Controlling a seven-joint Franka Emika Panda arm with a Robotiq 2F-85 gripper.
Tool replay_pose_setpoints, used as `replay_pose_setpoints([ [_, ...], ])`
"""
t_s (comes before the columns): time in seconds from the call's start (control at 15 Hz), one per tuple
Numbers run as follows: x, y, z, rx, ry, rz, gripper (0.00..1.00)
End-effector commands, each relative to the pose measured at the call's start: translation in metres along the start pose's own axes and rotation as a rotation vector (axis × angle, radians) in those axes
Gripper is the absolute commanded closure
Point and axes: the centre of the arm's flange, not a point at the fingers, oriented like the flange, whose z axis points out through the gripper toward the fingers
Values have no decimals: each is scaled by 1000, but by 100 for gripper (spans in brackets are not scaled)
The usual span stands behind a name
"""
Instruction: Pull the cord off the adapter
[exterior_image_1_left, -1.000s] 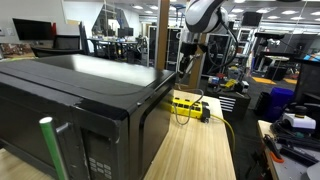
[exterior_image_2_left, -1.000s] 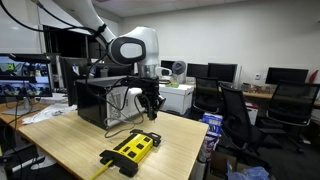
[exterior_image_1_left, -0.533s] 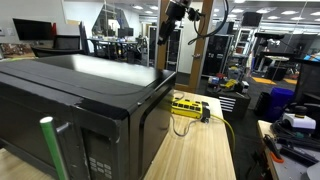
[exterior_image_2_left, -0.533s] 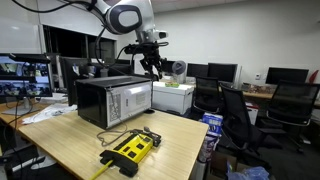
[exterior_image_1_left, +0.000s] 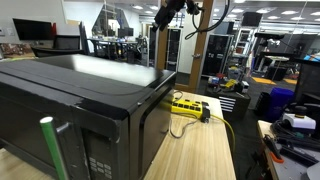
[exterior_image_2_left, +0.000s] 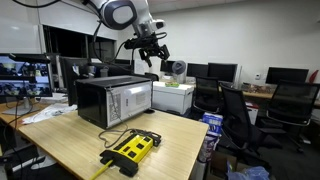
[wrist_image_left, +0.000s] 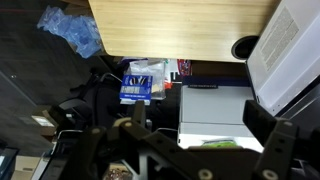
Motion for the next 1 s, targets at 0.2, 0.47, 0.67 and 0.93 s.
replay_pose_setpoints([
  [0.2, -42, -14, -25, 138, -234, -42, 0],
  [0.47, -80, -43, -47, 163, -366, -132, 0],
  [0.67, -105, -89, -59, 181, -346, -201, 0],
  [0.93, -137, -139, -66, 173, -278, -272, 0],
])
